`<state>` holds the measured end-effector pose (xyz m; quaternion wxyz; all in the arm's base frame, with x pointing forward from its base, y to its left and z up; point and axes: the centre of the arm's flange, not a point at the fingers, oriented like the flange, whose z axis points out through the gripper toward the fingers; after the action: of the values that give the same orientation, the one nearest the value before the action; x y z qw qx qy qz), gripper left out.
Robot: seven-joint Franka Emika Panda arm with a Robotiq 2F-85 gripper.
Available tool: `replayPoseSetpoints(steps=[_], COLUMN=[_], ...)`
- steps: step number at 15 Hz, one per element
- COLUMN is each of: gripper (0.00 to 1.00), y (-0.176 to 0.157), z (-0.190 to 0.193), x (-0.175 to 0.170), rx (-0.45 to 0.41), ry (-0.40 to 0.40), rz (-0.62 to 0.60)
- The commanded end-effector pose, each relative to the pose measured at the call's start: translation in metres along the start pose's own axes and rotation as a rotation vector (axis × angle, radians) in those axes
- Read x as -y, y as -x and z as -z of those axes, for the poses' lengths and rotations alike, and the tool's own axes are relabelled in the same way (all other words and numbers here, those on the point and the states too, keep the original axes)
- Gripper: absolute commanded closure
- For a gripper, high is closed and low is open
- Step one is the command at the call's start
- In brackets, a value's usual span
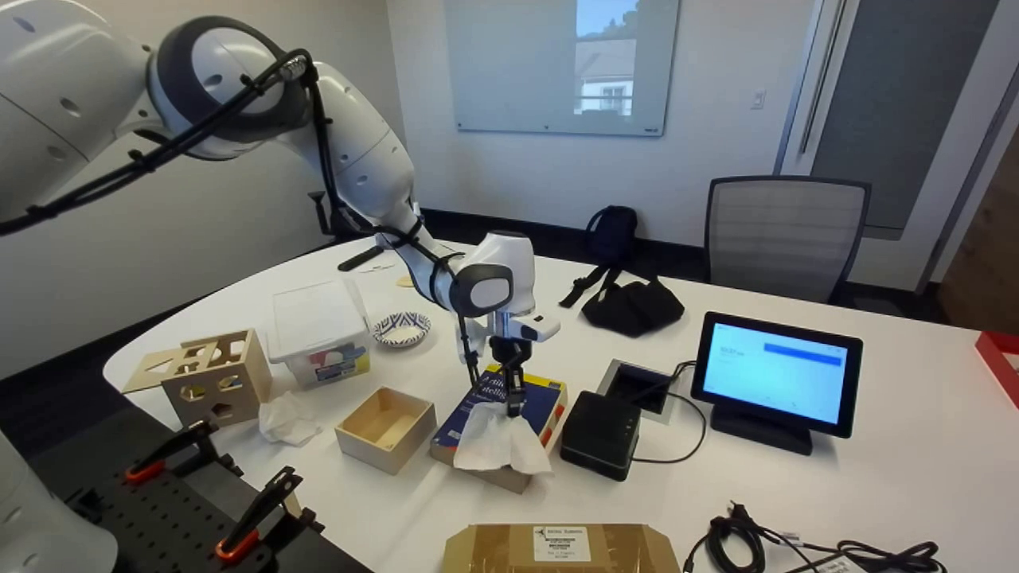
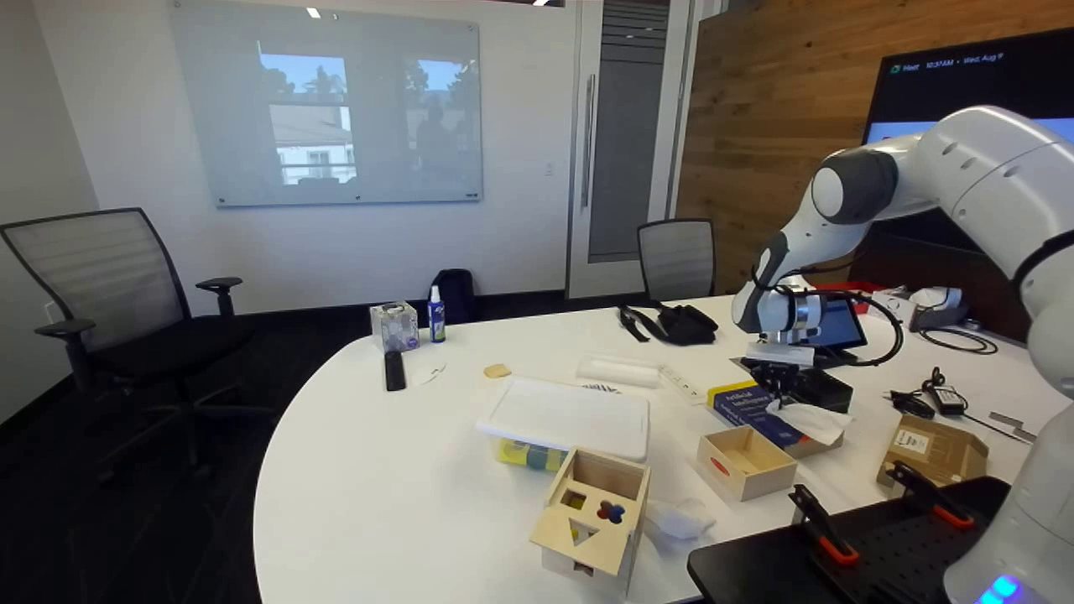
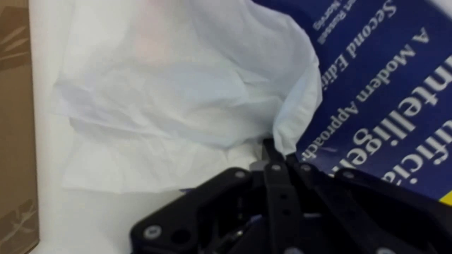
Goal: Use the paper towel to clean the book
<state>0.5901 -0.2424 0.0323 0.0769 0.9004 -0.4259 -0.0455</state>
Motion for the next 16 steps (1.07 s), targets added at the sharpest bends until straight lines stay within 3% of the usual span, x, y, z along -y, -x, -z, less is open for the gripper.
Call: replayPoseSetpoints(steps=[1, 5, 12, 16], gripper=[1.0, 1.0, 1.0, 1.0], y=[0.022, 0.037, 0.033, 0.026], z=[-0.006, -0.005, 0.005, 0.004], x=[0.022, 0.041, 0.024, -0.004], rx=[0.133, 0.216, 0.043, -0.034], ry=[-0.043, -0.067, 0.012, 0.081], rz=[0.133, 0.238, 0.042, -0.128])
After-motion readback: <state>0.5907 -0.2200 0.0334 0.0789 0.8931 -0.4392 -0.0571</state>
